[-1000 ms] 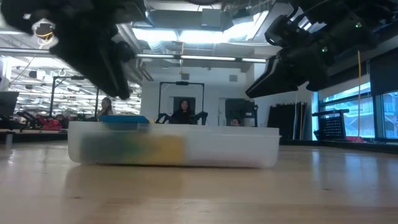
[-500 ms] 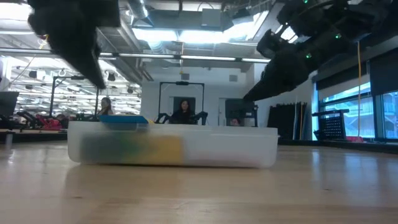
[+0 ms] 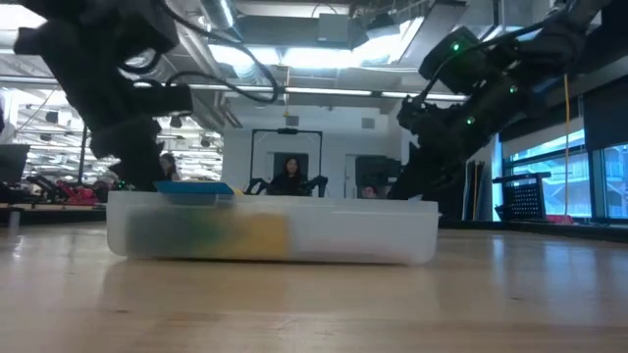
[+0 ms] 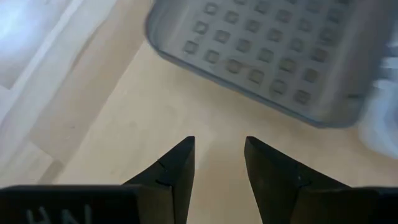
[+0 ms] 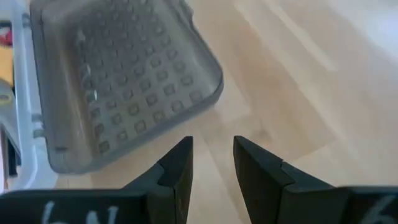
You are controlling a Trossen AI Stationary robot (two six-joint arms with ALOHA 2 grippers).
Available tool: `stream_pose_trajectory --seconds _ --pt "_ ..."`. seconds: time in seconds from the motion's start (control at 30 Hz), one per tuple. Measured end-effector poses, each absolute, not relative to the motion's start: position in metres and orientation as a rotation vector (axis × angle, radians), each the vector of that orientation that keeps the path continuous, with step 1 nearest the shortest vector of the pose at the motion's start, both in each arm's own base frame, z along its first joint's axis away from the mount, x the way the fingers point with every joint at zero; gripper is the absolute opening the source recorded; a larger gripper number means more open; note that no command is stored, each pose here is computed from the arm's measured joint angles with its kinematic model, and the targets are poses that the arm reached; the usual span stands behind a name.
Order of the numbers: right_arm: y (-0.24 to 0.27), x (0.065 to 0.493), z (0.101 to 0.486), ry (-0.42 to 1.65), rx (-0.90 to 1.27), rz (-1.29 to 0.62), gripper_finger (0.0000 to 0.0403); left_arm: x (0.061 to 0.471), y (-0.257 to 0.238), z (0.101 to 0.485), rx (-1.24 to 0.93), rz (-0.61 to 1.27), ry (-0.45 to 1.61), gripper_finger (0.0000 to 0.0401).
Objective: Pack school essentials
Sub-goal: Close the transparent supply box
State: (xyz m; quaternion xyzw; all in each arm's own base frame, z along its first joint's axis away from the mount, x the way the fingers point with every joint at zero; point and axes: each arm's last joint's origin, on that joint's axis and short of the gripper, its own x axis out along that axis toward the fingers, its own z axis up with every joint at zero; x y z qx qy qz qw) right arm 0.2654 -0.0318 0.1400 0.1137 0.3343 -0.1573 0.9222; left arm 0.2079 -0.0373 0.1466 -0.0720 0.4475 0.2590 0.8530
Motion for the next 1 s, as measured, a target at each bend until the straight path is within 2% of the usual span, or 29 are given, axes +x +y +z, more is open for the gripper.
stream_pose_trajectory --seconds 0.43,0.7,1.0 --pt "-0.052 0.296 0.110 0.778 0.272 -0.382 0.0118 0.216 -0.016 0.146 -0.160 0.531 0.919 0.0135" --pt "-0.065 0.313 0.105 0.791 0.265 -0.303 0.0118 0.218 -0.010 0.139 -0.199 0.517 0.975 0.0135" --pt "-0.065 0.315 0.106 0.792 0.210 -0.272 0.0118 0.227 -0.010 0.127 -0.141 0.477 0.996 0.0135"
